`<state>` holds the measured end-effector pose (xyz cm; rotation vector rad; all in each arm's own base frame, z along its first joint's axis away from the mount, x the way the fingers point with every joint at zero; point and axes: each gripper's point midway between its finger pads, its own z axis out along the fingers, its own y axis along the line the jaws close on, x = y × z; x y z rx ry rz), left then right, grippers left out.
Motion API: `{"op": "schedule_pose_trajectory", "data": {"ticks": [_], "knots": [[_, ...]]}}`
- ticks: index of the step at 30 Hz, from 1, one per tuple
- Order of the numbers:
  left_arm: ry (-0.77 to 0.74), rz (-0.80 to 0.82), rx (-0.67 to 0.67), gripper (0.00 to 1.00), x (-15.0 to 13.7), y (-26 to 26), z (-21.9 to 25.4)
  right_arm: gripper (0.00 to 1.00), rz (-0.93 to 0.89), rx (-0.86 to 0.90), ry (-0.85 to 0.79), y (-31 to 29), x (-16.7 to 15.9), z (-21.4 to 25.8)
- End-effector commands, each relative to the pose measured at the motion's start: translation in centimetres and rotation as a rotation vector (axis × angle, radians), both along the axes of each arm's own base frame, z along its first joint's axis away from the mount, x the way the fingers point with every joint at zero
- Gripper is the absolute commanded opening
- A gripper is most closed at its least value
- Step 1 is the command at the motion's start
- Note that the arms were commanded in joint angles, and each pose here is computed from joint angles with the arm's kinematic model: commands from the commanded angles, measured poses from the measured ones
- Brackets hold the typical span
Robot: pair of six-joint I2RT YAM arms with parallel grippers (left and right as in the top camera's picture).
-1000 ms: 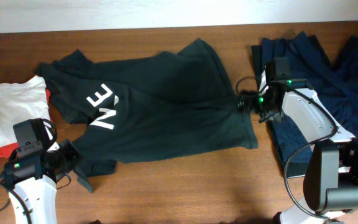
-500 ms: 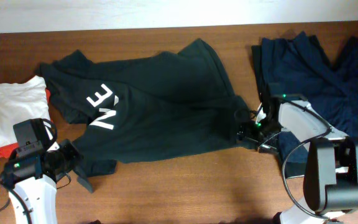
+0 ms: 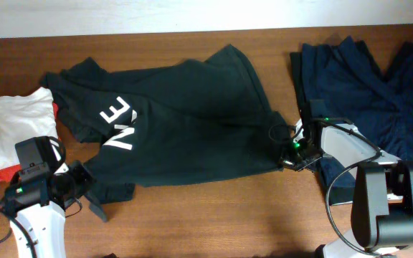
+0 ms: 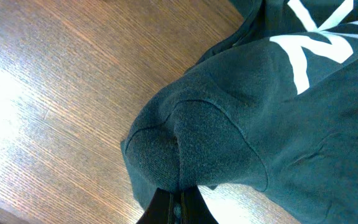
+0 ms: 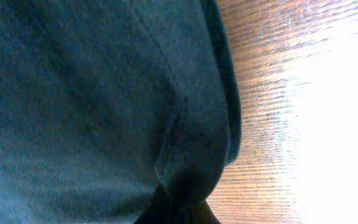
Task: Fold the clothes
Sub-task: 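Lift the t-shirt with both grippers and lay it flat across table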
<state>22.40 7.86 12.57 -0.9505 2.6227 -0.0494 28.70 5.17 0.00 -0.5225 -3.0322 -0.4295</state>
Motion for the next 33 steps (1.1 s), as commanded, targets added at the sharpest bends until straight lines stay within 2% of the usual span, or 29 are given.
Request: {"op": "schedule_pose_trajectory", "data": {"ticks": [1,3,8,14,18,24,29,31,33], "knots": [[-0.022,-0.021,-0.012,0.0,0.4,-0.2,0.4,0.04,0.006,-0.064,-0.045,-2.0,1.9,3.3],[-0.055,-0.059,0.014,0.0,1.2,-0.1,2.1,0.04,-0.006,-0.157,-0.092,-4.5,3.0,7.5],[-0.196,-0.15,0.074,0.0,4.0,-0.9,8.2,0.04,0.002,-0.189,-0.222,-6.0,4.0,15.8],[-0.516,-0.211,0.186,0.0,6.8,-1.3,21.6,0.04,0.026,-0.223,-0.485,-6.1,4.1,28.2],[-0.678,-0.243,0.283,0.0,6.5,-1.5,29.3,0.04,0.048,-0.244,-0.68,-5.8,2.8,36.1],[-0.917,-0.231,0.387,0.0,4.0,-2.1,38.8,0.04,0.019,-0.283,-1.005,-5.5,-0.4,46.9],[-0.986,-0.227,0.416,0.0,2.9,-2.4,41.4,0.04,0.011,-0.308,-1.176,-5.3,-2.7,52.0],[-0.925,-0.273,0.35,0.0,3.9,-3.1,39.5,0.04,0.016,-0.266,-1.207,-4.6,-2.6,52.7],[-0.874,-0.295,0.305,0.0,5.8,-3.0,37.8,0.04,0.032,-0.263,-1.165,-4.6,-1.9,51.7]]}}
